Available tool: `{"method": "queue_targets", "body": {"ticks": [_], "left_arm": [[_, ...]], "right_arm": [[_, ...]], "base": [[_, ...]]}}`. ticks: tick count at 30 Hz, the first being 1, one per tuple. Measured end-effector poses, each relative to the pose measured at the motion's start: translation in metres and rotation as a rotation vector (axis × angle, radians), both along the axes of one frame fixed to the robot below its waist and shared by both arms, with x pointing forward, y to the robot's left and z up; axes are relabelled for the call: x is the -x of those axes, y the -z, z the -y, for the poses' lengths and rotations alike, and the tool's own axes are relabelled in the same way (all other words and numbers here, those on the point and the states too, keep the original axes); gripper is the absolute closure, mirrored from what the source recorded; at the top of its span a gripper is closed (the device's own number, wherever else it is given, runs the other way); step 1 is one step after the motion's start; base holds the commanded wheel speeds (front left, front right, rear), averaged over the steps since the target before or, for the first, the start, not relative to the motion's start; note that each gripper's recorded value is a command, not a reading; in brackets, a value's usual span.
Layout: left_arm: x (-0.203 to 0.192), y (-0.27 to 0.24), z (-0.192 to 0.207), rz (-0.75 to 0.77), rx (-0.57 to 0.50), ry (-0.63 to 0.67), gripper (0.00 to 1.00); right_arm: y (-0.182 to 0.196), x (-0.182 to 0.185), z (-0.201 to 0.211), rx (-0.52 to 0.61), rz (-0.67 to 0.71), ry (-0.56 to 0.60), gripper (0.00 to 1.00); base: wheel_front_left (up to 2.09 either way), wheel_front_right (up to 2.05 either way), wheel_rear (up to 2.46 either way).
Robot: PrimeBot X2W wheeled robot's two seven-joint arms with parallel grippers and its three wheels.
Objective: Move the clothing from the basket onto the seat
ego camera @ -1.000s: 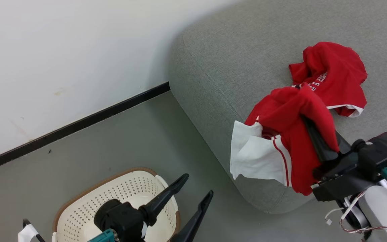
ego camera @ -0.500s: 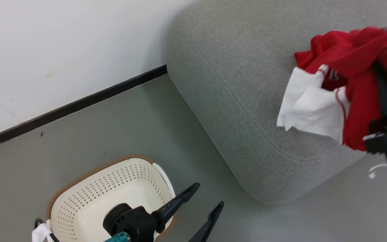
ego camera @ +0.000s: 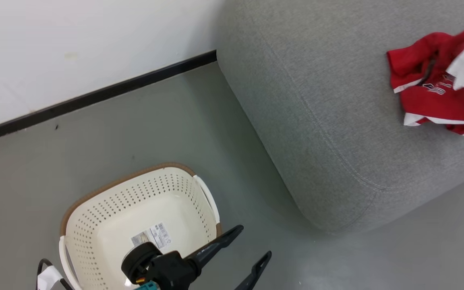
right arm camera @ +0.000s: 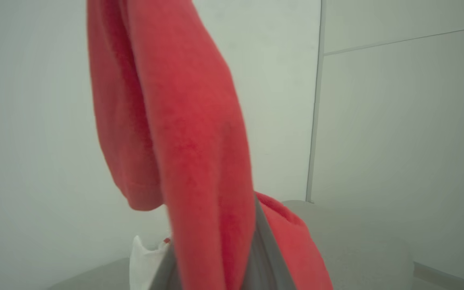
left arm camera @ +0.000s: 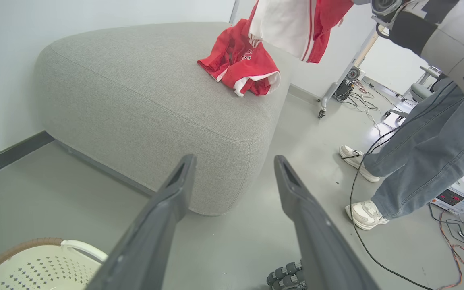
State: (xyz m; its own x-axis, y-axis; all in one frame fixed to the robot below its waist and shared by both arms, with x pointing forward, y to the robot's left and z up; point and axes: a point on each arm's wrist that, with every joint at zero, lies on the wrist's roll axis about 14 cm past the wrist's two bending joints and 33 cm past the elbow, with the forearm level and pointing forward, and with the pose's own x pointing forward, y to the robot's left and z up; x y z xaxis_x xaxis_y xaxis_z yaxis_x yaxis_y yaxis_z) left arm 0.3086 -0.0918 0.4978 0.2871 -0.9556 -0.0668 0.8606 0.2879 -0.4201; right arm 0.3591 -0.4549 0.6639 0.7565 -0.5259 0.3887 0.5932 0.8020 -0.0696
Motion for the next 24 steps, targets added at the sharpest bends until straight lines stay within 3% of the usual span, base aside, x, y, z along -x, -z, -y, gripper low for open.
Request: {"method": "queue_targets", "body": {"ticks": [7,17,24], "left_arm": [[-0.006,0.011,-0.006,-0.043,-0.011,-0.006,0.00],[-0.023,0.034,-0.019,-0.099,-0.038,-0.047,0.00],[-0.029,0.051,-0.025,-0.143,-0.065,-0.054,0.00]], "right_arm": [[0.025,-0.020,0.004,0.000,-0.072,0.014,1.00],[0.049,-0.077,-0.056,0.074,-0.130,-0.141,1.00],[0.061,-0.111,-0.057,0.069,-0.163,-0.160,1.00]], "base": [[0.00,0.00,0.00],[0.00,0.00,0.00],[0.00,0.00,0.00]]}}
